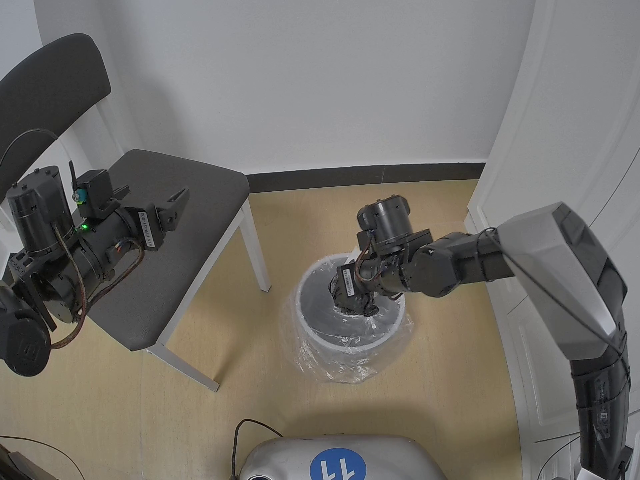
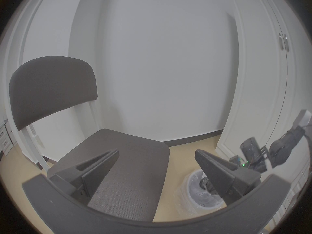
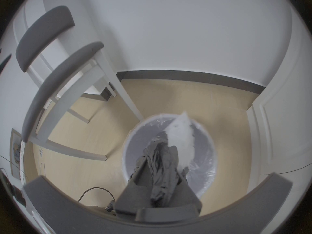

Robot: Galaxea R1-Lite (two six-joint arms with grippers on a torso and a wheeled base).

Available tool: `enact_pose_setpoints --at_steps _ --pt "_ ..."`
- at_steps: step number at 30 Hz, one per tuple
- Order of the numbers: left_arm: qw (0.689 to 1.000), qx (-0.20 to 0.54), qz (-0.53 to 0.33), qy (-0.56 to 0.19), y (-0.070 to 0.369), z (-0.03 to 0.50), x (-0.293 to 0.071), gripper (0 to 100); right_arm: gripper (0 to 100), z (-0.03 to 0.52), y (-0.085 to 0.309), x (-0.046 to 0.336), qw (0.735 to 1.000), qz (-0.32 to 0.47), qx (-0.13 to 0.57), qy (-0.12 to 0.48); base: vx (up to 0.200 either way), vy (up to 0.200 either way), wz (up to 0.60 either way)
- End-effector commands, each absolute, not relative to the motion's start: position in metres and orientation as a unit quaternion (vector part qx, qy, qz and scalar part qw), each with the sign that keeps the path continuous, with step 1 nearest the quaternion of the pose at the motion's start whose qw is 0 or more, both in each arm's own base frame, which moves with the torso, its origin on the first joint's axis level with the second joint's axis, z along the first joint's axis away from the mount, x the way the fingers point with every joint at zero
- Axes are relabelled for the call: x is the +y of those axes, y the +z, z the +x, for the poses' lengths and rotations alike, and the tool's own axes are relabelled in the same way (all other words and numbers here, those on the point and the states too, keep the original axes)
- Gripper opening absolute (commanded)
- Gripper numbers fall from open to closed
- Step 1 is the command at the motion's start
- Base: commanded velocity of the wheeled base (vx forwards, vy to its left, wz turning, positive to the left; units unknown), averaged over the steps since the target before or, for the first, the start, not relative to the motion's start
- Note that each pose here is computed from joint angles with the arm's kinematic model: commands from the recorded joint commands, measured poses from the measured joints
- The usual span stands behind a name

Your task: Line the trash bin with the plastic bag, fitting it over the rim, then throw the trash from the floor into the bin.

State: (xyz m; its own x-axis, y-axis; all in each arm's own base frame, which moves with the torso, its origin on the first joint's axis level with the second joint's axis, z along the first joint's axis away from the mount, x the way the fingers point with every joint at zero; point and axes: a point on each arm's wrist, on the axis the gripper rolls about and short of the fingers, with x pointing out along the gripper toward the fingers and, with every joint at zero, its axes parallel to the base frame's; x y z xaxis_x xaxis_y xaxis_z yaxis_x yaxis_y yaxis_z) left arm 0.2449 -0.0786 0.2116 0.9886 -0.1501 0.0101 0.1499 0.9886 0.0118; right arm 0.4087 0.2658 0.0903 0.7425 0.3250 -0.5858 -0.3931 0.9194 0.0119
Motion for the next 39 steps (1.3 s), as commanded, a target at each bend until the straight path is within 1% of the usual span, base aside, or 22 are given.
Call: enact_pose_setpoints --at_steps 1,9,11,19,20,23,28,32,34,39 --pt "0.998 -0.015 0.003 -0.069 0.216 0.243 -0.073 100 0 0.417 0.048 0.277 0.921 -0.069 0.331 0.193 0.000 0.000 0.00" --pt "0.997 -0.014 0.004 -0.070 0.216 0.245 -0.070 100 0 0.433 0.017 0.274 0.920 -0.070 0.343 0.177 0.000 0.000 0.00" --pt "0.998 -0.014 0.004 -0.067 0.216 0.245 -0.069 100 0 0.442 0.002 0.276 0.921 -0.070 0.343 0.169 0.000 0.000 0.00" --pt "0.998 -0.011 0.005 -0.067 0.214 0.246 -0.069 100 0 0.451 -0.024 0.284 0.921 -0.074 0.343 0.171 0.000 0.000 0.00" --pt "0.998 -0.009 0.005 -0.067 0.213 0.247 -0.069 100 0 0.450 -0.034 0.283 0.914 -0.081 0.360 0.167 0.000 0.000 0.00" --pt "0.998 -0.007 0.005 -0.067 0.212 0.248 -0.070 100 0 0.448 -0.044 0.281 0.907 -0.087 0.379 0.164 0.000 0.000 0.00" --pt "0.998 -0.006 0.006 -0.067 0.212 0.248 -0.070 100 0 0.448 -0.050 0.280 0.906 -0.090 0.381 0.161 0.000 0.000 0.00" --pt "0.998 -0.003 0.006 -0.067 0.210 0.250 -0.070 100 0 0.450 -0.056 0.282 0.912 -0.085 0.368 0.159 0.000 0.000 0.00" --pt "0.998 -0.003 0.006 -0.067 0.210 0.250 -0.070 100 0 0.453 -0.054 0.283 0.920 -0.076 0.348 0.161 0.000 0.000 0.00" --pt "0.998 -0.003 0.006 -0.067 0.210 0.250 -0.070 100 0 0.453 -0.049 0.286 0.924 -0.074 0.340 0.156 0.000 0.000 0.00"
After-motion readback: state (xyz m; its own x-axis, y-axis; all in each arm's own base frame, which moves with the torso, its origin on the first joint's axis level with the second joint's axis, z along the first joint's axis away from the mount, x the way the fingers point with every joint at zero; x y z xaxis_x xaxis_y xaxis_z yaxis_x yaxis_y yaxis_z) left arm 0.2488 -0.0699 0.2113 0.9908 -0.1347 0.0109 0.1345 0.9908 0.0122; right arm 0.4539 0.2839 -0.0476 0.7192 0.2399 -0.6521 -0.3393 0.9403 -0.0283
